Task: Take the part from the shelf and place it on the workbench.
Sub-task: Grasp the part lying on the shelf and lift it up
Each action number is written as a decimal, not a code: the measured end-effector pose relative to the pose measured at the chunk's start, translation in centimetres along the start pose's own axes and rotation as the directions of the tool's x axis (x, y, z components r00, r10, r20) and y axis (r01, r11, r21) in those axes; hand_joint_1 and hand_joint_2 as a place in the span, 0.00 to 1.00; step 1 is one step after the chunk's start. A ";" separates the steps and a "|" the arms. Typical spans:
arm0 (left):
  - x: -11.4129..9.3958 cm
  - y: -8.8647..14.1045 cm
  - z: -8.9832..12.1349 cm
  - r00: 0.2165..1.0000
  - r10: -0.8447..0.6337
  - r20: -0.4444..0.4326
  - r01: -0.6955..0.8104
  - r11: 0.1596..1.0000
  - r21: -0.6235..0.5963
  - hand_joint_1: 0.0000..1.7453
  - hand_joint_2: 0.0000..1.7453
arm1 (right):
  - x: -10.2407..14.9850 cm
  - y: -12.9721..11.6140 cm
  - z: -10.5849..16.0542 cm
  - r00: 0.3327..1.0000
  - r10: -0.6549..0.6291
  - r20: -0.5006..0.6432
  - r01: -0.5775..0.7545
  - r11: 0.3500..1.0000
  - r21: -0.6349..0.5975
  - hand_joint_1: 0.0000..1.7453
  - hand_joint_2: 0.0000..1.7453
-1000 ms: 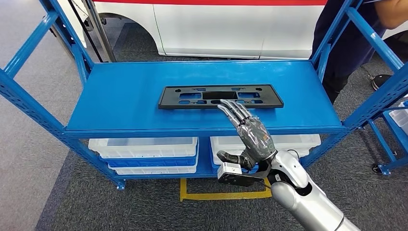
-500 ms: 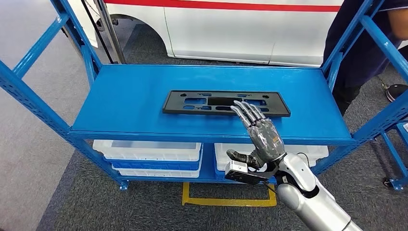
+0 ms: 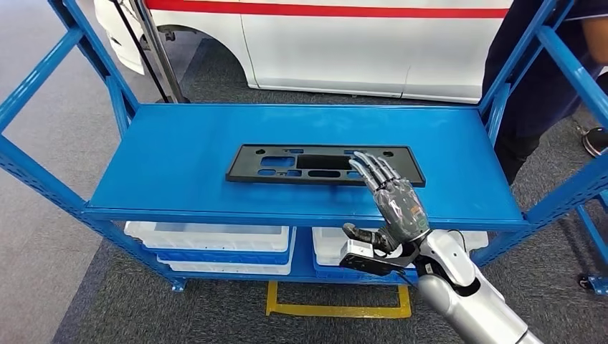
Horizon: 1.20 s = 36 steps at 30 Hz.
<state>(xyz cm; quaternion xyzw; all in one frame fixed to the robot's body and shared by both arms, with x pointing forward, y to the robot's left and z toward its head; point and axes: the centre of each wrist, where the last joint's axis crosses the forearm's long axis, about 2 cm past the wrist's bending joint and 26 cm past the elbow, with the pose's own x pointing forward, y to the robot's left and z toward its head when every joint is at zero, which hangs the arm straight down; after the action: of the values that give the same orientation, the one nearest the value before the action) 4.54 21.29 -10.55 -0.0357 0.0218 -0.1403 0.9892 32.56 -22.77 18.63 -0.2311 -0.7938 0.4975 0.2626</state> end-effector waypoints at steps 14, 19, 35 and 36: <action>0.0 0.0 0.0 1.000 -0.002 0.003 0.002 1.000 0.004 0.00 0.00 | 0.0 0.3 0.2 1.000 -0.004 -0.002 0.004 1.000 0.010 0.00 0.00; 0.2 -0.1 0.0 1.000 -0.003 0.007 0.003 1.000 0.002 0.00 0.00 | 0.0 0.3 0.2 1.000 -0.003 -0.002 0.003 1.000 0.014 0.00 0.00; 0.2 -0.1 0.0 1.000 -0.003 0.000 0.003 1.000 0.005 0.00 0.00 | -0.2 0.7 0.5 1.000 0.007 -0.011 -0.006 0.999 0.048 0.00 0.50; 0.2 -0.1 0.0 1.000 -0.002 -0.001 0.002 1.000 0.005 0.00 0.00 | -0.2 0.7 0.5 1.000 0.006 -0.011 -0.006 0.999 0.051 0.00 0.75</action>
<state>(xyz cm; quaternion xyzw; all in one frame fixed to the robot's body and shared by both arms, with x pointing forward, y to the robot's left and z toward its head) 4.73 21.16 -10.51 -0.0330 0.0216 -0.1416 0.9891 32.51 -22.94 17.75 -0.2295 -0.7786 0.5171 0.2714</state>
